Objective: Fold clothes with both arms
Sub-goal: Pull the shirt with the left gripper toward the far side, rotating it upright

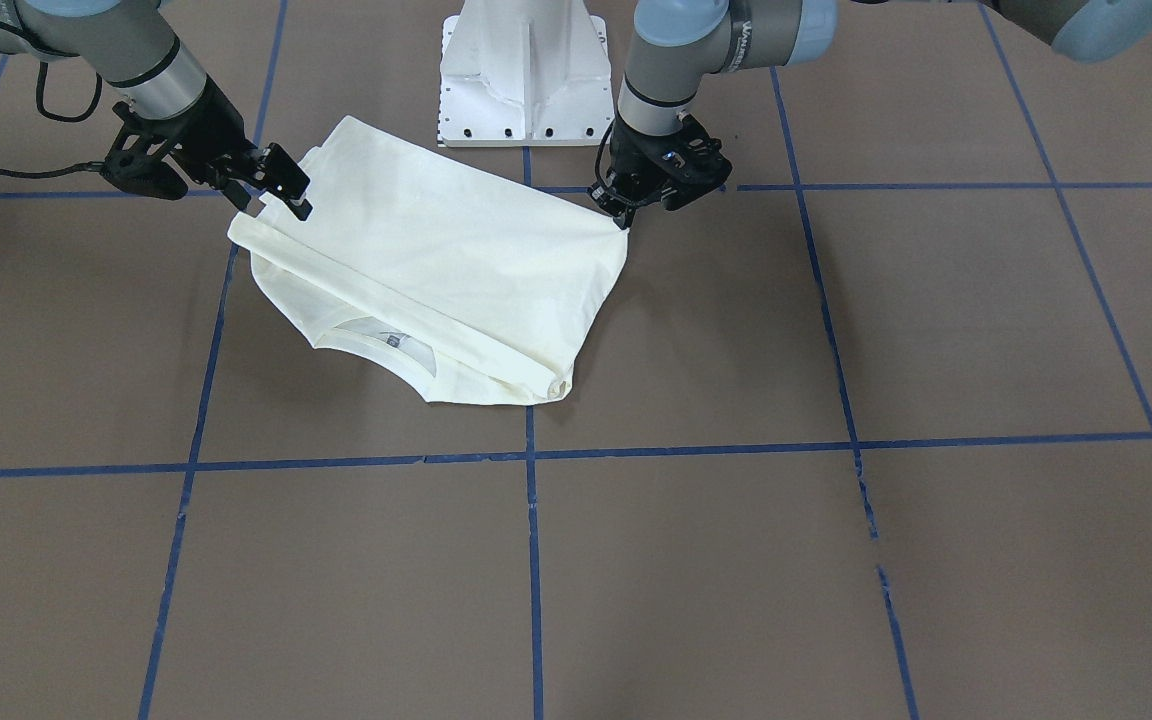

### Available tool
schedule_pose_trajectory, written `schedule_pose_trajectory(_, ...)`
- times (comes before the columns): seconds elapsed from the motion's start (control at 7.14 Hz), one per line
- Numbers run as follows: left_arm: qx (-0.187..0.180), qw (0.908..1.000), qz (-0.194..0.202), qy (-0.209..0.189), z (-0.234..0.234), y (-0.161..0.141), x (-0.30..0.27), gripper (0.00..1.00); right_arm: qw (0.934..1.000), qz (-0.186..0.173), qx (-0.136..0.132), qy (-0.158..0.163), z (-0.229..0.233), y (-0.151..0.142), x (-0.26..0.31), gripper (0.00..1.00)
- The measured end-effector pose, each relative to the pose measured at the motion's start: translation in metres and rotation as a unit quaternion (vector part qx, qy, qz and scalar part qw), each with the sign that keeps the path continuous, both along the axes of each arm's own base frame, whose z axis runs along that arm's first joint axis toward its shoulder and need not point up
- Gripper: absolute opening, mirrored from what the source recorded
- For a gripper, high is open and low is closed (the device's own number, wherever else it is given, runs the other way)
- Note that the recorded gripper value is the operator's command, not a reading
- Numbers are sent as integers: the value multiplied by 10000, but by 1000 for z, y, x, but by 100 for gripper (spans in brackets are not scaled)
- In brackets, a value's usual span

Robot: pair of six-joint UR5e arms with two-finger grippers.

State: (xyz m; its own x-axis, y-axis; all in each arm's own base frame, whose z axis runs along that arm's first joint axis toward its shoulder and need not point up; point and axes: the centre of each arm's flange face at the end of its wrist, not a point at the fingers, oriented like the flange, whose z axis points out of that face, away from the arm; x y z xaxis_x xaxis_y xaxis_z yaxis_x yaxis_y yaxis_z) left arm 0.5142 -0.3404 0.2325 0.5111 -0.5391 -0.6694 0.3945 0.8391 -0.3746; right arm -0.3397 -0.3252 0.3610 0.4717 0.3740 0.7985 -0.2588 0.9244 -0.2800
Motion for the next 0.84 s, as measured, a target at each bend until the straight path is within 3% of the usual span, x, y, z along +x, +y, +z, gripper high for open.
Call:
schedule_pose_trajectory(0.14, 193, 9997, -104, -101, 7, -25, -2, 0, 10000, 38, -4, 4, 0, -3, 2, 100)
schedule_pose_trajectory(0.56, 777, 9952, -542, -240, 33, -147, 7, 0, 9999, 160, -13, 16, 2, -11, 9, 100)
schedule_pose_trajectory(0.84, 1175, 9910, -594, -260, 31, -208, 8, 0, 9997, 235, -39, 59, 6, -17, 12, 100)
